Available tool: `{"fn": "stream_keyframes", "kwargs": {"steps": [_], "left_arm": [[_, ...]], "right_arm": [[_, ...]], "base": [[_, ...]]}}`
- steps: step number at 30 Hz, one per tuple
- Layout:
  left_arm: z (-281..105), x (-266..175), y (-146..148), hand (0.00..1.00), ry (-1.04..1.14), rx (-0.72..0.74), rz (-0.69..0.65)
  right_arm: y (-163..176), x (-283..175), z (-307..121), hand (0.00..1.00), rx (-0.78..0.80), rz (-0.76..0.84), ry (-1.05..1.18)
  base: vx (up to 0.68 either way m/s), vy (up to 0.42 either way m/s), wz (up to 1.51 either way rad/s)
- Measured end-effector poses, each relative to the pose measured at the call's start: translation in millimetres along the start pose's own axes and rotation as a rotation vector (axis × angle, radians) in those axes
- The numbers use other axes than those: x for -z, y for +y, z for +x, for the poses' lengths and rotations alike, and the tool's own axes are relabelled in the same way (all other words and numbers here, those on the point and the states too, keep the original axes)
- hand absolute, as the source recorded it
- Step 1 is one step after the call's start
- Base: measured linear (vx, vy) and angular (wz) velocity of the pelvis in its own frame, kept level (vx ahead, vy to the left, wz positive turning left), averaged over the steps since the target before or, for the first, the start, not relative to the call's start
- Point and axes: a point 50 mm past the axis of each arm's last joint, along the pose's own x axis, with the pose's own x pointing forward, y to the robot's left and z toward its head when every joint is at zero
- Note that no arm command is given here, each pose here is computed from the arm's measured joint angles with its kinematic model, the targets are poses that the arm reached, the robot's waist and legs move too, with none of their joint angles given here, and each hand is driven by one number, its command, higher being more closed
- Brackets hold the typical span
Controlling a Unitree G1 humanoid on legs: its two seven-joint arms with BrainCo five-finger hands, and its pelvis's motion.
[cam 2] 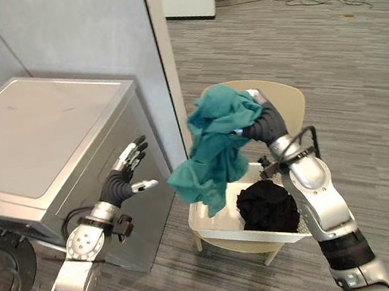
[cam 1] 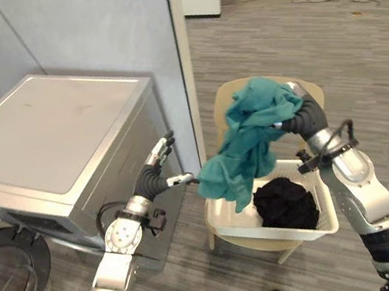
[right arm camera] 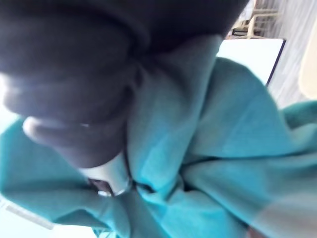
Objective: Pick up the laundry basket with both hands and put the clothes into the washing machine.
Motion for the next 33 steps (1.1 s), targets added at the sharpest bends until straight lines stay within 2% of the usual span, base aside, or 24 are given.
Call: {"fn": "stream_keyframes", "kwargs": {"steps": [7,12,17,22,23,30,31,33], "left_arm": [[26.3,9.4,-15.9,0.0,0.047,0.124,0.05],[35.4,15.0,-26.2,0.0,0.069,0.153,0.035],[44.8,19.4,-42.8,0.0,0.078,0.139,-0.093],[50.0,23.5,-47.7,0.0,0.099,0.107,-0.18],[51.8,23.1,-46.9,1.0,0.101,0.095,-0.202],[56.3,23.8,-56.3,1.0,0.107,0.01,-0.288],[56.3,25.0,-56.4,1.0,0.112,-0.007,-0.298],[57.2,24.6,-54.5,1.0,0.109,-0.069,-0.328]], "right_arm": [[29.8,-8.2,16.3,1.0,-0.176,0.096,-0.051],[40.3,-6.2,18.0,1.0,-0.196,0.171,-0.056],[71.6,8.5,19.3,1.0,-0.251,0.313,-0.013],[78.0,14.0,19.5,1.0,-0.249,0.345,0.005],[79.0,14.5,19.9,1.0,-0.238,0.352,0.007],[79.4,28.6,11.5,1.0,-0.178,0.382,0.067],[78.9,32.7,10.1,0.0,-0.167,0.385,0.085],[78.7,37.7,6.3,0.0,-0.135,0.396,0.108]], "base": [[0.01,-0.005,-0.17],[0.01,-0.004,-0.04],[0.0,0.001,0.01],[-0.02,0.005,0.05],[0.0,0.0,0.0],[0.03,-0.001,0.04],[0.05,-0.005,0.07],[0.02,-0.002,0.02]]}}
